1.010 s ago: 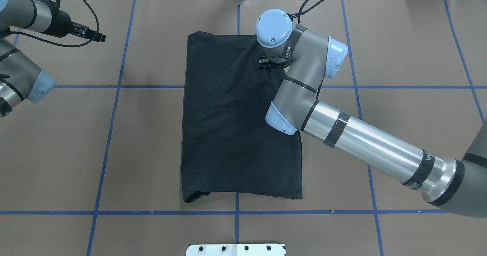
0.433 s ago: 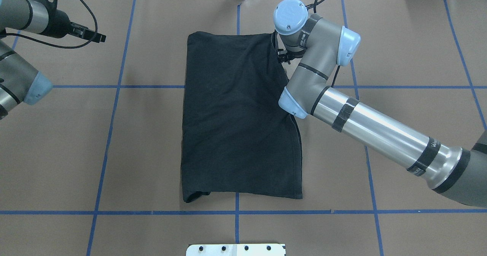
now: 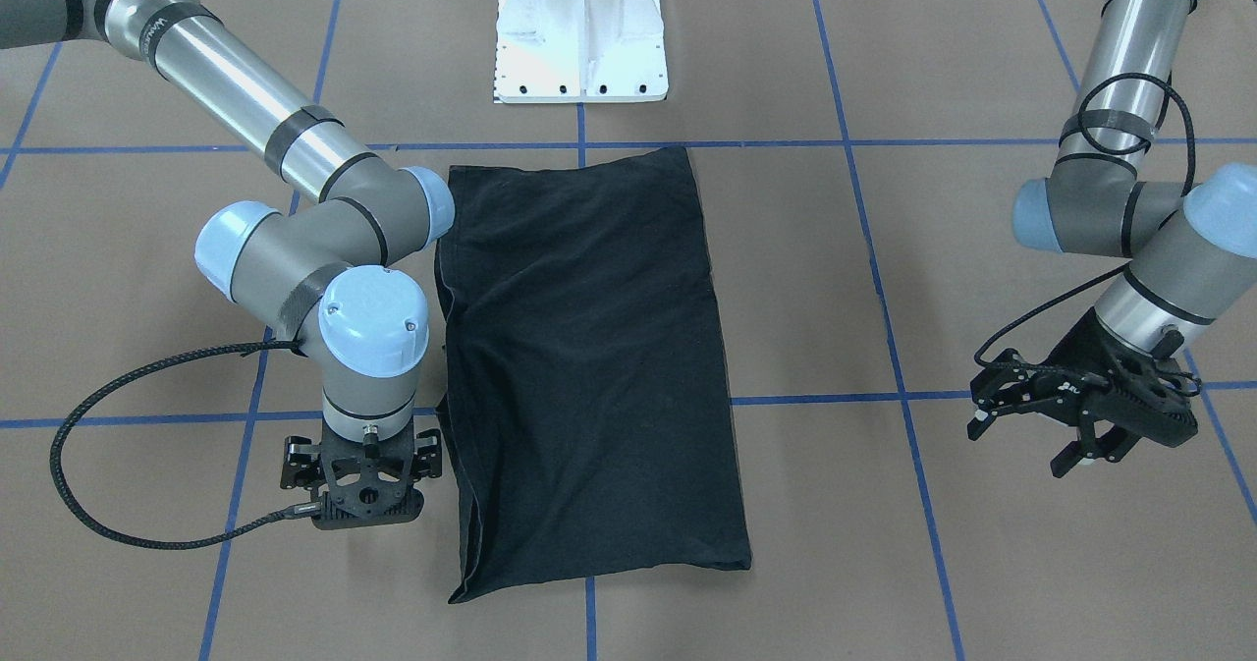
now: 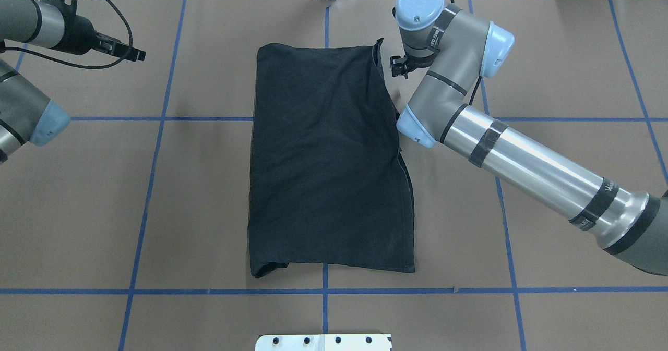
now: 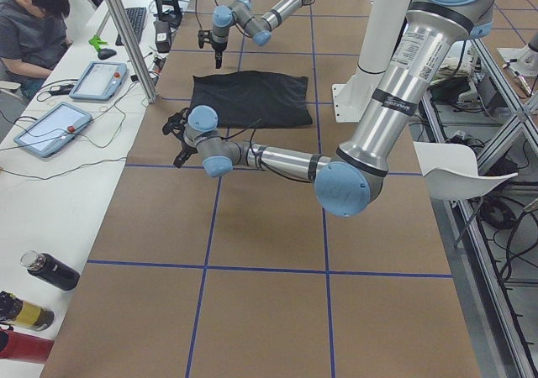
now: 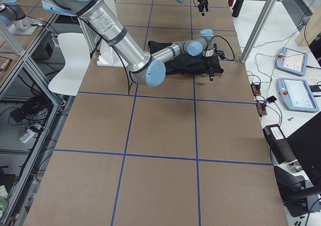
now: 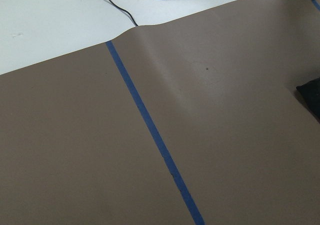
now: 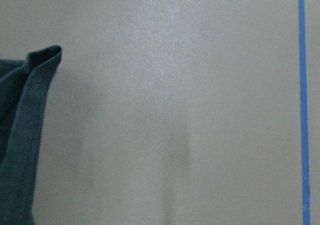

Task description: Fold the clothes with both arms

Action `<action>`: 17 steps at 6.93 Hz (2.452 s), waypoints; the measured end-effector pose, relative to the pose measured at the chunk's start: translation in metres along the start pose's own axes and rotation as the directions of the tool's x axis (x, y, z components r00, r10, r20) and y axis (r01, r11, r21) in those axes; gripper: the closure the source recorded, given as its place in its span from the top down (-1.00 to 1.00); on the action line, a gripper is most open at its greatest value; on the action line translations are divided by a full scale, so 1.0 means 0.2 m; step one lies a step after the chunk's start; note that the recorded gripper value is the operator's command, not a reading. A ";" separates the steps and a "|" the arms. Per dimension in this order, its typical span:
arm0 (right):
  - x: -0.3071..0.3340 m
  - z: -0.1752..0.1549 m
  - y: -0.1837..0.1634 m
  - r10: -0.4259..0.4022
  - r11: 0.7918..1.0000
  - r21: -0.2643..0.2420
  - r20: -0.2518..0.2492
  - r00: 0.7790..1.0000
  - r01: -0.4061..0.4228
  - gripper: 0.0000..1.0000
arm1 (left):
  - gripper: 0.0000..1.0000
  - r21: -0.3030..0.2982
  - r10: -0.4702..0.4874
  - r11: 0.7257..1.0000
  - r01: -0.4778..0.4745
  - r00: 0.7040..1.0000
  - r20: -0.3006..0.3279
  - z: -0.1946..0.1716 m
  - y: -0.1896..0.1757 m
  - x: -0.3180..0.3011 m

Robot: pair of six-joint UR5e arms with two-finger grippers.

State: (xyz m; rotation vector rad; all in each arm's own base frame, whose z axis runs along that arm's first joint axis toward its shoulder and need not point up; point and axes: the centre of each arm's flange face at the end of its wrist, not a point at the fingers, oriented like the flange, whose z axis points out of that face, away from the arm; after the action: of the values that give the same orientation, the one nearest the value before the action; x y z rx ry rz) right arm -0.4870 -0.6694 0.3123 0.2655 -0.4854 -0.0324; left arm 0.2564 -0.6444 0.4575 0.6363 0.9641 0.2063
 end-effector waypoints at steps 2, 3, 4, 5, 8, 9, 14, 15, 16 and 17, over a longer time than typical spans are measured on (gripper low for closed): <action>0.01 -0.13 0.08 0.055 0.998 -0.014 0.105 0.993 -0.053 1.00 | 1.00 0.012 -0.149 0.989 0.150 0.988 -0.037 -0.10 0.05 0.09; 0.04 -0.20 0.21 0.083 0.997 -0.013 0.154 0.985 -0.082 1.00 | 1.00 0.000 -0.217 0.976 0.217 0.974 -0.059 -0.15 0.17 0.16; 0.05 -0.28 0.41 0.113 0.994 -0.016 0.202 0.973 -0.112 1.00 | 1.00 -0.034 -0.285 0.959 0.283 0.955 -0.086 -0.19 0.33 0.27; 0.04 -0.37 0.62 0.144 0.990 -0.027 0.246 0.959 -0.142 1.00 | 1.00 -0.069 -0.350 0.936 0.344 0.931 -0.108 -0.22 0.50 0.43; -0.02 -0.68 1.17 0.228 0.973 -0.082 0.296 0.927 -0.214 1.00 | 1.00 -0.158 -0.550 0.834 0.529 0.823 -0.146 -0.17 0.92 1.10; -0.06 -0.71 1.32 0.247 0.969 -0.084 0.296 0.923 -0.232 1.00 | 1.00 -0.185 -0.615 0.787 0.589 0.773 -0.155 -0.16 1.04 1.30; -0.22 -0.72 1.56 0.243 0.969 -0.048 0.337 0.909 -0.242 1.00 | 1.00 -0.260 -0.798 0.592 0.763 0.601 -0.052 -0.05 1.15 1.96; -0.22 -0.73 1.56 0.243 0.969 -0.049 0.339 0.909 -0.241 1.00 | 1.00 -0.271 -0.789 0.594 0.758 0.615 -0.009 -0.02 1.21 2.04; -0.22 -0.73 1.56 0.242 0.970 -0.049 0.340 0.909 -0.240 1.00 | 0.88 -0.284 -0.778 0.599 0.749 0.628 0.014 0.00 1.27 2.08; -0.22 -0.73 1.56 0.242 0.970 -0.049 0.341 0.908 -0.240 1.00 | 0.58 -0.291 -0.772 0.603 0.743 0.635 0.023 0.01 1.30 2.10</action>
State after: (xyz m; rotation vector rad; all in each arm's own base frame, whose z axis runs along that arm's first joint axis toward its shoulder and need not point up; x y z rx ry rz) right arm -0.4675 -0.3285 0.2492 0.1922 -0.8659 0.1638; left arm 0.5252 -0.2536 0.3181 -0.0957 1.2081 -0.4016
